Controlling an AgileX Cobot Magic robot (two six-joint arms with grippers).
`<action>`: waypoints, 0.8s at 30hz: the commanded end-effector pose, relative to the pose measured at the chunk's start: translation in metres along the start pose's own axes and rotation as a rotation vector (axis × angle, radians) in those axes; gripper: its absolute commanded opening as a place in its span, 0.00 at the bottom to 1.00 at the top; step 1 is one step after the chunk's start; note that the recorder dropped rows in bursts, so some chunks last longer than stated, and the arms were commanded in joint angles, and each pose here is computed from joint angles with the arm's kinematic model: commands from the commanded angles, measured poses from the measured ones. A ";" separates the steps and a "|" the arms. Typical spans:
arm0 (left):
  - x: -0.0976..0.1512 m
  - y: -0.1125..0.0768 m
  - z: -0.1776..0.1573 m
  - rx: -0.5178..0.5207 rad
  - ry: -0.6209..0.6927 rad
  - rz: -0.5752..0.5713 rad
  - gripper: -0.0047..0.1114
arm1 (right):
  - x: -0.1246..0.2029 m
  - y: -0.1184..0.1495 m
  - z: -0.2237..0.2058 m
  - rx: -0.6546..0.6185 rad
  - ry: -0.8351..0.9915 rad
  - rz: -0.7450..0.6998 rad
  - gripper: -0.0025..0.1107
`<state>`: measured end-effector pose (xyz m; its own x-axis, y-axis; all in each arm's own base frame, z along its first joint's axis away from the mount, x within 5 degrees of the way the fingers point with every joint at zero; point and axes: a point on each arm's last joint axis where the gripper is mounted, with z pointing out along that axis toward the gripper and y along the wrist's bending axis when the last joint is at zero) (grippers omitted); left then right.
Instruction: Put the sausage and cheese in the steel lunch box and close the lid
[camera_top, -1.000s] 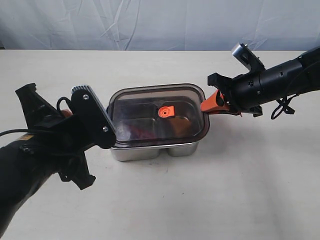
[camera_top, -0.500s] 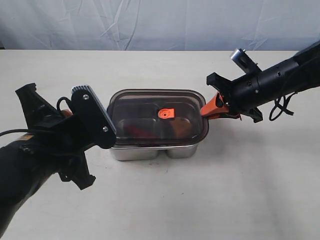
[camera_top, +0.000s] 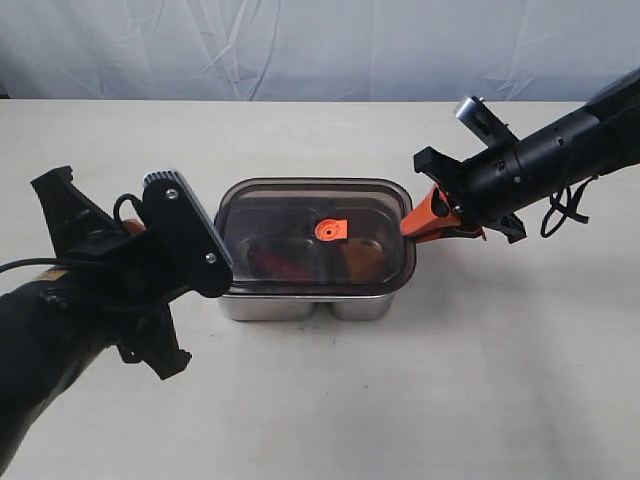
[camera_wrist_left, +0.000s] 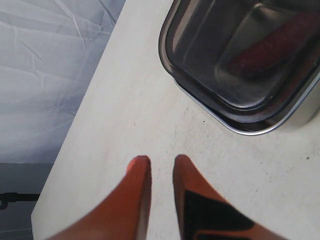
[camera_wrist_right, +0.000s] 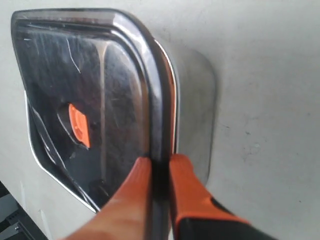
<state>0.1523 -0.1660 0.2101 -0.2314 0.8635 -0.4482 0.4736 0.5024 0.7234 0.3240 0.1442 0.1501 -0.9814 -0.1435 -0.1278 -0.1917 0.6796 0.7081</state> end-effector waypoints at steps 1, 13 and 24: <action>0.000 0.001 -0.002 0.002 -0.006 -0.012 0.19 | 0.002 -0.001 0.001 0.021 0.027 -0.037 0.01; 0.000 0.001 -0.002 0.004 -0.008 -0.014 0.19 | 0.001 -0.009 0.006 0.056 0.027 -0.036 0.01; 0.000 0.000 -0.002 0.009 -0.011 -0.014 0.19 | 0.001 -0.013 0.009 0.059 0.034 -0.027 0.01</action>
<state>0.1523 -0.1662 0.2100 -0.2306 0.8634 -0.4487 0.4750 0.5023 0.7225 0.3263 0.1439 0.1433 -0.9841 -0.1388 -0.1111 -0.1766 0.6914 0.7006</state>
